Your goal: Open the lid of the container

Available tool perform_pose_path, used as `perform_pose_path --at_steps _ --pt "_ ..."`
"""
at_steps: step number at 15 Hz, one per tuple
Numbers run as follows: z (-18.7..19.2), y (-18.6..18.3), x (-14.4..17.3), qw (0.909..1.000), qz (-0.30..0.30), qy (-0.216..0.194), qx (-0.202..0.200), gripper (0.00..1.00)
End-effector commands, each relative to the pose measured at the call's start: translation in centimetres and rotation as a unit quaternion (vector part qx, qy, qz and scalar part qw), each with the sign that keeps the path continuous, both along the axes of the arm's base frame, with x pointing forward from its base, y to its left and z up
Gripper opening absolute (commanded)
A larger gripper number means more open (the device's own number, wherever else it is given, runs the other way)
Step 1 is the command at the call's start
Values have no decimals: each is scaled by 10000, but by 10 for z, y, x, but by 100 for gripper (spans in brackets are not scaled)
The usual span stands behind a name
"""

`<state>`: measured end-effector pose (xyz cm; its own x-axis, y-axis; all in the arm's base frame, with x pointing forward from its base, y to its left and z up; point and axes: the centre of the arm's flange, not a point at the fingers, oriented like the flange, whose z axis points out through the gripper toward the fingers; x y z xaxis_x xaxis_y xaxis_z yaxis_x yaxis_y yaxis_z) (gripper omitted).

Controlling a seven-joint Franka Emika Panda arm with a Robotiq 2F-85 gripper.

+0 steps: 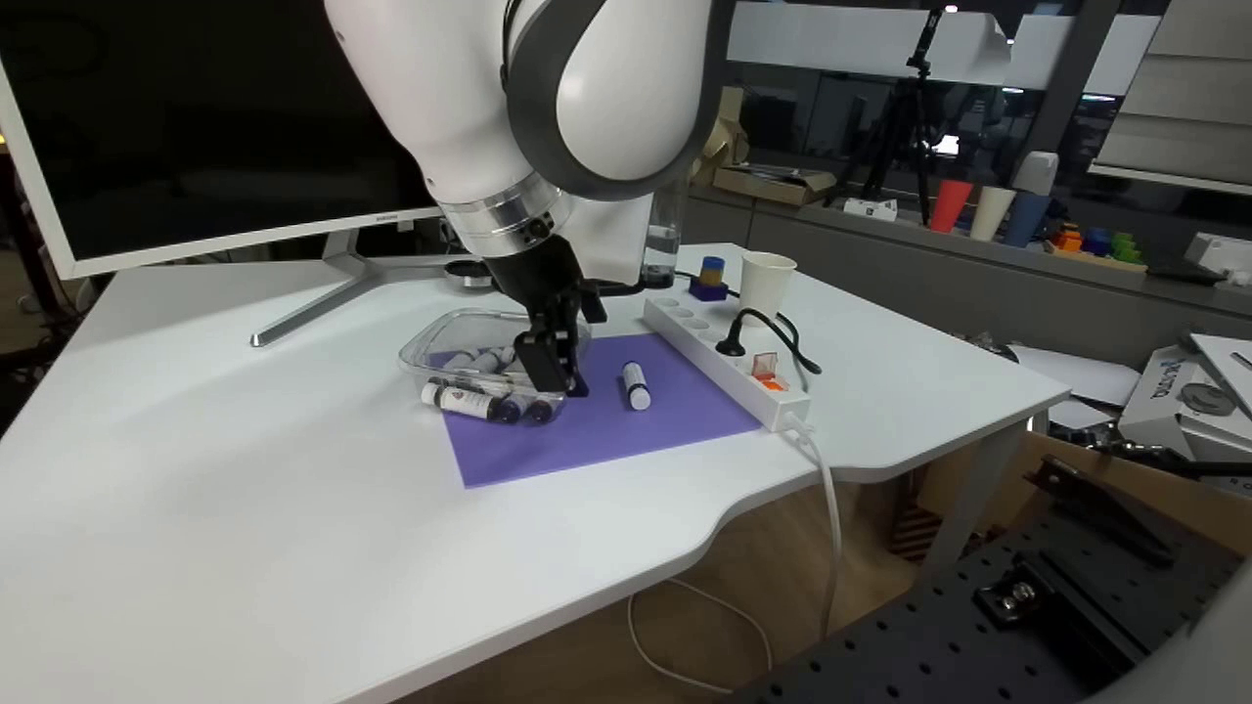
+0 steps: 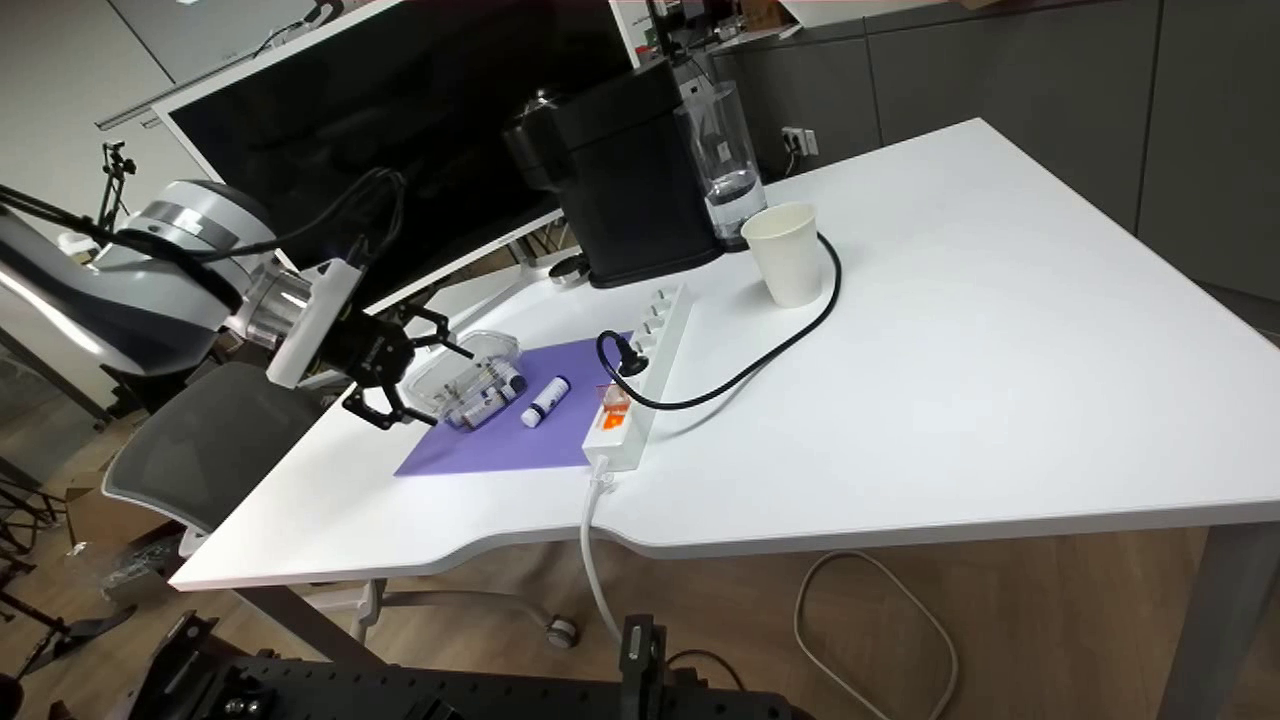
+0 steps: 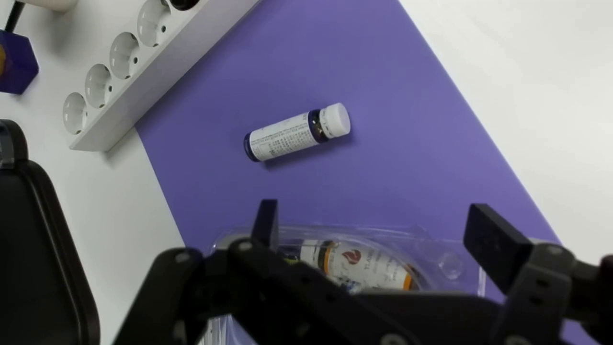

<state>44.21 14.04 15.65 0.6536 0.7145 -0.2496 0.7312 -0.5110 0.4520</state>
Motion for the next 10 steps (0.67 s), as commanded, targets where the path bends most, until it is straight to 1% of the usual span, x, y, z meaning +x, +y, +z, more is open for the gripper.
perform_pose_path --at_steps 1,10 --pt "-1 -1 7 9998 -139 -156 40 100" --pt "7 1 11 9994 -98 -323 78 100"
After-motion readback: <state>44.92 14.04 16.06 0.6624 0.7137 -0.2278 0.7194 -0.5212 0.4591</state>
